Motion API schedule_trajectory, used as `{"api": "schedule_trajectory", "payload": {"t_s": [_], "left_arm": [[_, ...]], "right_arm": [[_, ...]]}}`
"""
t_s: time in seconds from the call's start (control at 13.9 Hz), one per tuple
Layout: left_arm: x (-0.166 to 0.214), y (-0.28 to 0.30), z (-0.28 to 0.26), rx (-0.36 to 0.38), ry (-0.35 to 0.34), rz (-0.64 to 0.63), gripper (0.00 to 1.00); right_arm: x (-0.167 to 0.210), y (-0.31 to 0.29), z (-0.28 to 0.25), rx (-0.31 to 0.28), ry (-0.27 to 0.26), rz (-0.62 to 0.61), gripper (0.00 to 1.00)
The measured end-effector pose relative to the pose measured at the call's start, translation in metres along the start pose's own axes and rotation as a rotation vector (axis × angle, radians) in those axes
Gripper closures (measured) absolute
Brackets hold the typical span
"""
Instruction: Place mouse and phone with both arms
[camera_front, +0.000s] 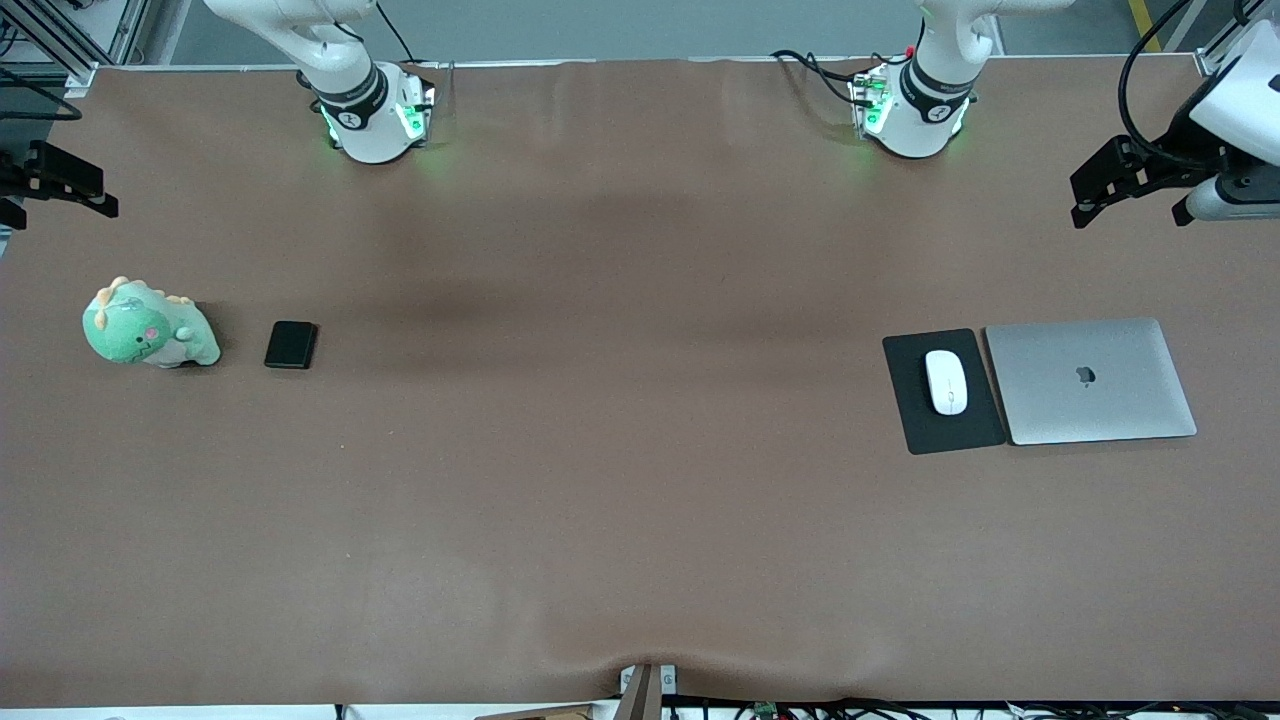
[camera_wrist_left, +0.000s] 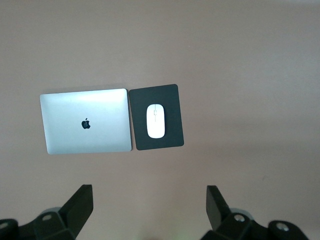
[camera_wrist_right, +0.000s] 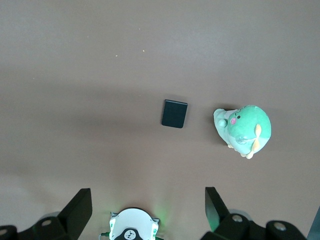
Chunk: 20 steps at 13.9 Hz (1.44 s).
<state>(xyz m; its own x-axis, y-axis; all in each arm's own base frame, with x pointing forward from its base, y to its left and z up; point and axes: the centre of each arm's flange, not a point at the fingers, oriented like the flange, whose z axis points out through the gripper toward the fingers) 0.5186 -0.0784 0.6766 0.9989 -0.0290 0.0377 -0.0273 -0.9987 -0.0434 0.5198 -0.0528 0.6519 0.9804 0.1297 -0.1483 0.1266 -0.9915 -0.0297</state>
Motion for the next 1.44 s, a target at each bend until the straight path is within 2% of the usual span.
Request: {"api": "schedule_trajectory", "payload": {"t_s": [1.44], "left_arm": [[-0.0023, 0.0051, 0.0010, 0.002, -0.014, 0.010, 0.00]], "right_arm": [[-0.0021, 0.0001, 0.0017, 0.005, -0.019, 0.001, 0.00]]}}
